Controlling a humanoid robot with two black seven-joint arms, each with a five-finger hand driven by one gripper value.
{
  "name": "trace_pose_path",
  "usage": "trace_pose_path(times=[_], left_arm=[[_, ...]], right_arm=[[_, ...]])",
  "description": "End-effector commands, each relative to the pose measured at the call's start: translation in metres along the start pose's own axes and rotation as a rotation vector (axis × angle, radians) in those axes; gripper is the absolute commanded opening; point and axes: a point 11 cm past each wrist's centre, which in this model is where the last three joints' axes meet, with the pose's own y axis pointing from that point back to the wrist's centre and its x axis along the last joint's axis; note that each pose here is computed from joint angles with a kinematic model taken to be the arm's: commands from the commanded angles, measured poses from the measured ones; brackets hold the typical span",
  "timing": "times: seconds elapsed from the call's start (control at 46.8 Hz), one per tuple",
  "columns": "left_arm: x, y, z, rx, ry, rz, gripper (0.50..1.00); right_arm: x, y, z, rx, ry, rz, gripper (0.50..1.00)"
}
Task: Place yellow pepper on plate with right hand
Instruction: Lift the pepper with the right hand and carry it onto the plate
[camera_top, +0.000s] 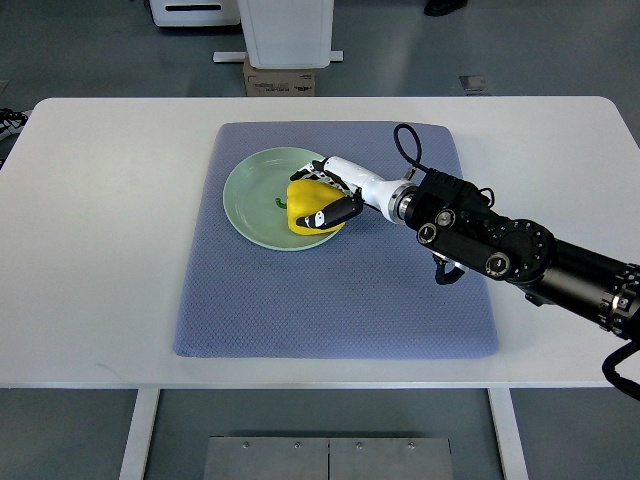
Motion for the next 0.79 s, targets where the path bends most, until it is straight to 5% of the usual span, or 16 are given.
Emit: trace_pose_path(times=[0.0,0.726,0.769], left_arm=[[0.0000,0.0000,0.0000,0.000,0.001,0.000,1.000],[0.0000,0.0000,0.0000,0.000,-0.001,0.000,1.000],[0.0000,0.0000,0.0000,0.000,0.001,0.000,1.000]], right_arm=[[0.0022,0.0000,0.0007,-0.011,-0.022,0.017,0.500],[0.0032,0.0007,0.0000,0.006,-0.097,0.040,0.500],[0.0033,0.0007,-0.0005,0.010,-0.097,0.040,0.643]])
